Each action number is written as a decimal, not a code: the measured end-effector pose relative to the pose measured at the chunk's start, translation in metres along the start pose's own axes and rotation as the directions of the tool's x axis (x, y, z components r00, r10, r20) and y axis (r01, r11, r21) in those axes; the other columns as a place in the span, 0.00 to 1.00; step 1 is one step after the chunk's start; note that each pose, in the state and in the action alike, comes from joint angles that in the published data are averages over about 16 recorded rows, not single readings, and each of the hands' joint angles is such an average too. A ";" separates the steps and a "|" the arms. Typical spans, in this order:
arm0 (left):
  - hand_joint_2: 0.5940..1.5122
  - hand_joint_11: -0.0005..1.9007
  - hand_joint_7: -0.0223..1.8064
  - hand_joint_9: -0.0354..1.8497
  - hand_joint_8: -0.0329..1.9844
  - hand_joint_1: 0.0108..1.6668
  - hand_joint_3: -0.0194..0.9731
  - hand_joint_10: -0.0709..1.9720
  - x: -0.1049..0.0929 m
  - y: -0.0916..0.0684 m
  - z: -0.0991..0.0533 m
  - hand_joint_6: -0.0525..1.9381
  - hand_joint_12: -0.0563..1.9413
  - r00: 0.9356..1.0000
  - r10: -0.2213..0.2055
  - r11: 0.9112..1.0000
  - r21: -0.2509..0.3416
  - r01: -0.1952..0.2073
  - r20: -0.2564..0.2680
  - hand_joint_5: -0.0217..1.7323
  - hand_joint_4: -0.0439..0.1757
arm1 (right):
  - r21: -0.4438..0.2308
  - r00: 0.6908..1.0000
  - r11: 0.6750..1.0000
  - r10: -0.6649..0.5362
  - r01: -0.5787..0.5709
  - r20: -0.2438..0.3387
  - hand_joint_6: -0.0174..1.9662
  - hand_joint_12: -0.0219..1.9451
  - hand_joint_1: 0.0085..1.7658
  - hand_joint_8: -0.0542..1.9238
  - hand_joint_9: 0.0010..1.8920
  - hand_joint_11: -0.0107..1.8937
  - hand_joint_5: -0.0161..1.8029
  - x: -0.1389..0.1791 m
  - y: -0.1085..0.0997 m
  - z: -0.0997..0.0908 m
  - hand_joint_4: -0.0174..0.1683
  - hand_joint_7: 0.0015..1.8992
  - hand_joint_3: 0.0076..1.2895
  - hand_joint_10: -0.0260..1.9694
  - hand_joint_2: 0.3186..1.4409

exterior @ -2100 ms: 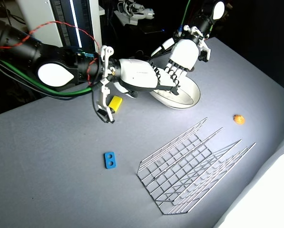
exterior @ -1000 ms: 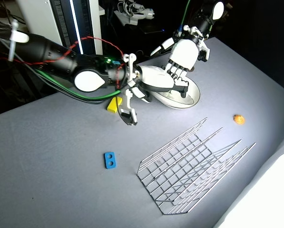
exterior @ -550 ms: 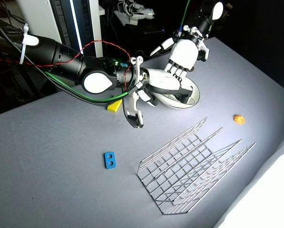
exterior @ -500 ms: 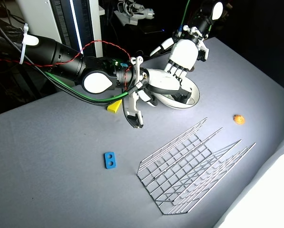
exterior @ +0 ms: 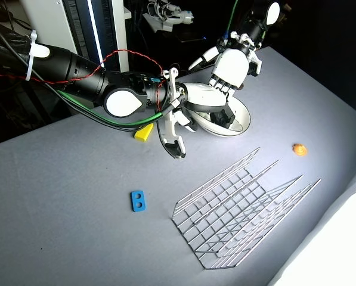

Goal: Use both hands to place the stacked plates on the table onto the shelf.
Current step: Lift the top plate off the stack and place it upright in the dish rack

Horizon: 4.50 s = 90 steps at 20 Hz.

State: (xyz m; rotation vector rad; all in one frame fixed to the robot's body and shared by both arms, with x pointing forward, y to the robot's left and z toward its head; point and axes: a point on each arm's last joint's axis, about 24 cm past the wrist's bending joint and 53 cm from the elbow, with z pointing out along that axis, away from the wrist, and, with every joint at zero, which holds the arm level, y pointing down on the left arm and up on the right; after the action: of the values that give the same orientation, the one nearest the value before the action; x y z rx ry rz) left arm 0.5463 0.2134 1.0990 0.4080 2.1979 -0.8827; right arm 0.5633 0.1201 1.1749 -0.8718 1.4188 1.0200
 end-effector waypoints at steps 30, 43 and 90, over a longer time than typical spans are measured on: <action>0.59 0.01 0.02 0.03 0.01 0.01 0.03 0.04 -0.131 0.075 -0.074 0.03 0.03 0.926 -0.039 0.973 -0.198 0.121 0.376 0.02 0.20 | -0.003 0.982 0.993 0.118 -0.118 0.146 0.47 0.51 0.72 0.41 0.61 0.49 0.54 -0.084 0.028 -0.055 0.10 0.58 0.01 0.30 0.56; 0.60 0.01 0.02 0.03 0.01 0.01 0.03 0.04 -0.129 0.063 -0.075 0.03 0.03 0.938 0.071 0.983 -0.184 -0.008 0.339 0.02 0.21 | 0.063 0.946 0.987 0.122 -0.148 0.300 0.51 0.52 0.74 0.45 0.55 0.48 0.52 -0.163 -0.001 -0.097 0.10 0.56 0.00 0.50 0.56; 0.60 0.01 0.02 0.02 0.01 0.01 0.03 0.02 -0.010 0.060 -0.048 0.02 0.02 0.904 0.409 0.904 -0.078 -0.420 -0.127 0.02 0.21 | 0.118 0.376 0.386 0.708 -0.915 0.598 0.50 0.55 0.78 0.48 0.53 0.46 0.51 -0.159 -0.238 -0.118 0.05 0.54 0.01 0.53 0.58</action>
State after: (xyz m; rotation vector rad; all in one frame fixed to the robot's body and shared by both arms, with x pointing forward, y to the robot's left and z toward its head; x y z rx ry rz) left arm 0.5599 0.2898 1.1028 0.8541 2.1242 -0.5203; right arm 0.7589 -0.0799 1.3078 0.5814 1.5680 1.4409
